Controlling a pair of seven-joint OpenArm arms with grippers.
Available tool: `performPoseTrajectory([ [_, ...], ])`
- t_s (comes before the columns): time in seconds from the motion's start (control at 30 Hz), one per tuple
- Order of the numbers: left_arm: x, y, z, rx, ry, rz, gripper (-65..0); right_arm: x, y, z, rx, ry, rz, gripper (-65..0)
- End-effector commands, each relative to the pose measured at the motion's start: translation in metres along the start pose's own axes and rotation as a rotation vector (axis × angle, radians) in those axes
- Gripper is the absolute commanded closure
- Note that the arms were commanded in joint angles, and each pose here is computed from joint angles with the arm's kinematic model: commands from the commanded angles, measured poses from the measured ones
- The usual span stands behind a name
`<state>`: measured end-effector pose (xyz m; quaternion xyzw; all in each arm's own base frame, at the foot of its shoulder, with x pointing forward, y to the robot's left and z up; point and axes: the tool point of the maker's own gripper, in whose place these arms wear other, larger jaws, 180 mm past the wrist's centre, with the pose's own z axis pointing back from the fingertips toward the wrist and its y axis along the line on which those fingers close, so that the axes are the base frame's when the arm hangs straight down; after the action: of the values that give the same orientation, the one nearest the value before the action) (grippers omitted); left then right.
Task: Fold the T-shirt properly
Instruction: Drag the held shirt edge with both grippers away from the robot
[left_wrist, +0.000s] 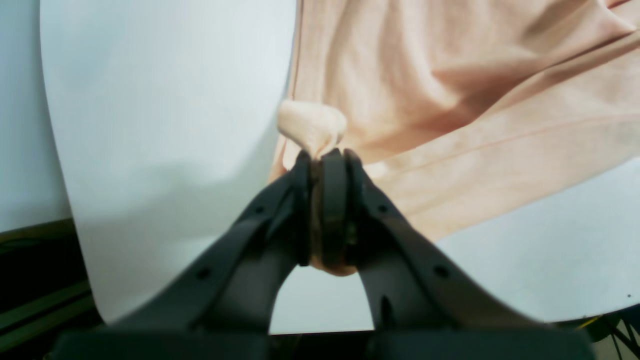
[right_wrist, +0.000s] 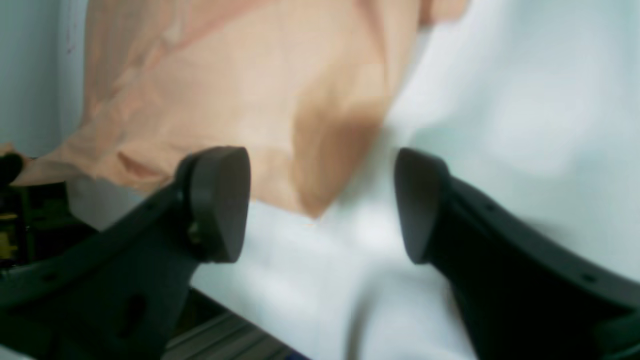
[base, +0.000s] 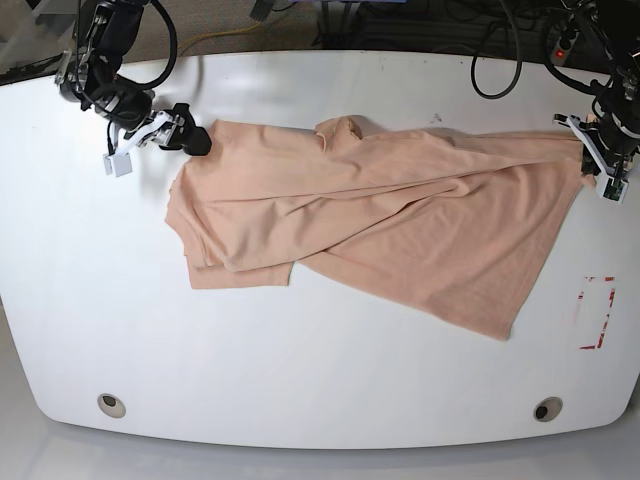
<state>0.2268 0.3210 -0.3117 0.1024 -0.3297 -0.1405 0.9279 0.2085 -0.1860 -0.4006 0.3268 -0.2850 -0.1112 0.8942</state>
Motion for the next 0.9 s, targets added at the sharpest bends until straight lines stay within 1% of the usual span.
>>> performPoseTrajectory([
  [0.0, 0.011, 0.006, 0.004, 0.016, -0.036, -0.015, 0.0, 0.003, 0.008, -0.002, 0.018, -0.028, 0.001, -43.3],
  [0.2, 0.014, -0.001, 0.001, -0.006, -0.036, -0.035, 0.0, -0.015, 0.017, -0.015, -0.001, -0.007, -0.011, -43.1],
  [0.33, 0.014, -0.002, 0.001, -0.007, -0.037, -0.031, 0.0, -0.024, 0.03, -0.026, 0.034, 0.015, -0.014, -43.0],
  [0.43, 0.014, -0.002, 0.001, -0.007, -0.038, -0.032, 0.0, -0.021, 0.033, -0.029, 0.042, 0.009, -0.011, -41.9],
  [0.47, 0.014, -0.002, 0.001, -0.008, -0.039, -0.031, 0.0, -0.02, 0.033, -0.029, 0.043, 0.006, -0.01, -39.8],
  [0.53, 0.014, -0.002, 0.001, -0.008, -0.039, -0.031, 0.0, -0.014, 0.034, -0.03, 0.046, -0.011, -0.003, -30.3],
  [0.57, 0.014, -0.002, 0.001, -0.007, -0.038, -0.032, 0.0, -0.011, 0.034, -0.03, 0.046, -0.017, 0.002, -25.2],
  [0.6, 0.014, -0.002, 0.001, -0.006, -0.038, -0.033, 0.0, -0.009, 0.034, -0.03, 0.046, -0.022, 0.004, -18.7],
  [0.63, 0.014, -0.002, 0.001, -0.006, -0.038, -0.033, 0.0, -0.006, 0.033, -0.029, 0.042, -0.027, 0.01, -10.8],
  [0.7, 0.015, 0.0, 0.002, -0.003, -0.039, -0.032, 0.0, -0.003, 0.029, -0.026, 0.03, -0.023, 0.023, -1.6],
  [0.73, 0.017, 0.0, 0.001, 0.0, -0.046, -0.032, 0.0, -0.001, 0.028, -0.024, 0.026, -0.025, 0.032, 0.0],
  [0.87, 0.025, 0.004, 0.001, 0.009, -0.064, -0.025, 0.0, -0.002, 0.023, -0.017, 0.014, -0.015, 0.054, 0.0],
])
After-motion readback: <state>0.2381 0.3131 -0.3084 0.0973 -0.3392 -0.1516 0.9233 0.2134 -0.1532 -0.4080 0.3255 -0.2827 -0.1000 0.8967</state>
